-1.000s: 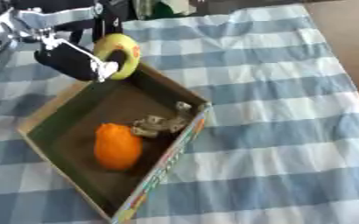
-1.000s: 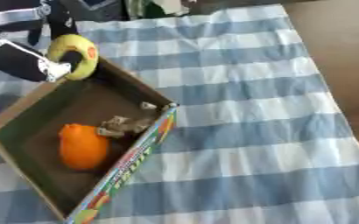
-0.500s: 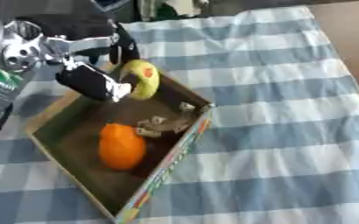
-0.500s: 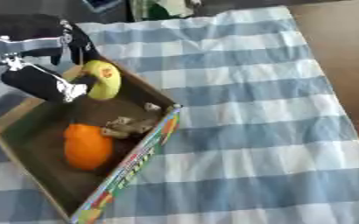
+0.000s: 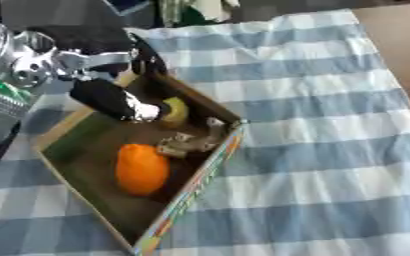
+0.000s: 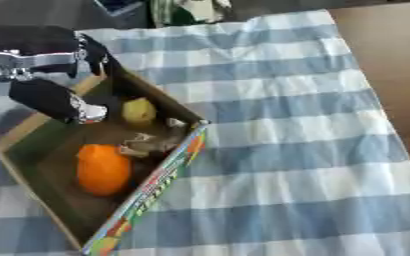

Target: Pick up objects on the table and place them in the box.

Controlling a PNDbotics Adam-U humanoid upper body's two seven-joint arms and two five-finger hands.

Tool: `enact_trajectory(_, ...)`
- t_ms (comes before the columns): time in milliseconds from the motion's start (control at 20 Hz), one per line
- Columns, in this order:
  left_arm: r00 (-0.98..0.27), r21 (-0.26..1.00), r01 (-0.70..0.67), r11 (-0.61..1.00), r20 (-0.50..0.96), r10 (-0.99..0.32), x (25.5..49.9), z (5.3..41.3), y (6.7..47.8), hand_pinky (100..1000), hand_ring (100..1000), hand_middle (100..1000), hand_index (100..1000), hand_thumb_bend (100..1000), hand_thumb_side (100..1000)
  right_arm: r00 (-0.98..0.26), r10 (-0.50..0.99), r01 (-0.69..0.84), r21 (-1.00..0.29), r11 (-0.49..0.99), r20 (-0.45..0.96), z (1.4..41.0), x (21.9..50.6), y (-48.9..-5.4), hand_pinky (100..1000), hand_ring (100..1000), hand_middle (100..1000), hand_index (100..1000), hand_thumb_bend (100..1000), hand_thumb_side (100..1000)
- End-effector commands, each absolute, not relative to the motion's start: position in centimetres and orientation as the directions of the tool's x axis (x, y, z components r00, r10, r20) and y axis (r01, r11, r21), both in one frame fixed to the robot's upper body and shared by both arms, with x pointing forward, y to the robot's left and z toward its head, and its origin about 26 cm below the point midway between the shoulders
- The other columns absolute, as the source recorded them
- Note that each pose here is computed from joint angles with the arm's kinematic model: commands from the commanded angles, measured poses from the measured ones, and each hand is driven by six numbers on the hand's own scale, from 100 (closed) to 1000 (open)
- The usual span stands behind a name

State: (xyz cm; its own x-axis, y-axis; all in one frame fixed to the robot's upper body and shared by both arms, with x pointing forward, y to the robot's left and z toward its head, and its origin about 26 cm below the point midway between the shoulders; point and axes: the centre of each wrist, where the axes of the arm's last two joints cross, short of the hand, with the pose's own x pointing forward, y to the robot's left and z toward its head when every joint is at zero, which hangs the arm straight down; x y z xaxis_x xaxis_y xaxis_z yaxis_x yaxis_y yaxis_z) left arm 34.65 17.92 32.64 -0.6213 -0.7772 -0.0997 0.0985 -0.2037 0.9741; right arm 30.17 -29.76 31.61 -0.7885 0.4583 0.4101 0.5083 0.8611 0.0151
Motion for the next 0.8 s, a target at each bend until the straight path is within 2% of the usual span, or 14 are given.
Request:
enact_trajectory(50, -0.588, 0.993, 0.007, -0.119, -0.092, -0.804, 34.0, 34.0, 18.7, 536, 703, 660, 814, 100, 689, -0.803, 0.458, 0.505, 0.025, 0.863, 0.382, 32.5, 29.6, -29.8, 701, 782, 691, 773, 100, 676)
enact_trajectory(250, -0.561, 0.984, -0.155, 0.085, -0.017, -0.827, 32.6, 34.7, 19.1, 500, 642, 606, 786, 100, 692, -0.804, 0.456, 0.503, 0.029, 0.864, 0.381, 32.5, 29.6, -29.8, 702, 782, 691, 774, 100, 676)
enact_trajectory(400, -0.548, 0.915, -0.312, 0.255, 0.046, -0.835, 30.8, 35.0, 19.6, 489, 622, 591, 778, 100, 692, -0.806, 0.454, 0.503, 0.033, 0.864, 0.380, 32.5, 29.6, -29.8, 702, 782, 691, 774, 100, 676)
enact_trajectory(600, -0.553, 0.747, -0.468, 0.472, 0.169, -0.816, 30.1, 34.5, 20.6, 495, 613, 590, 782, 100, 685, -0.807, 0.454, 0.504, 0.040, 0.863, 0.379, 32.5, 29.6, -29.8, 700, 782, 691, 773, 100, 677)
enact_trajectory(800, -0.575, 0.501, -0.560, 0.660, 0.340, -0.745, 30.6, 32.5, 21.8, 494, 611, 590, 779, 100, 696, -0.810, 0.450, 0.500, 0.041, 0.865, 0.376, 32.5, 29.7, -29.7, 699, 781, 691, 773, 100, 678)
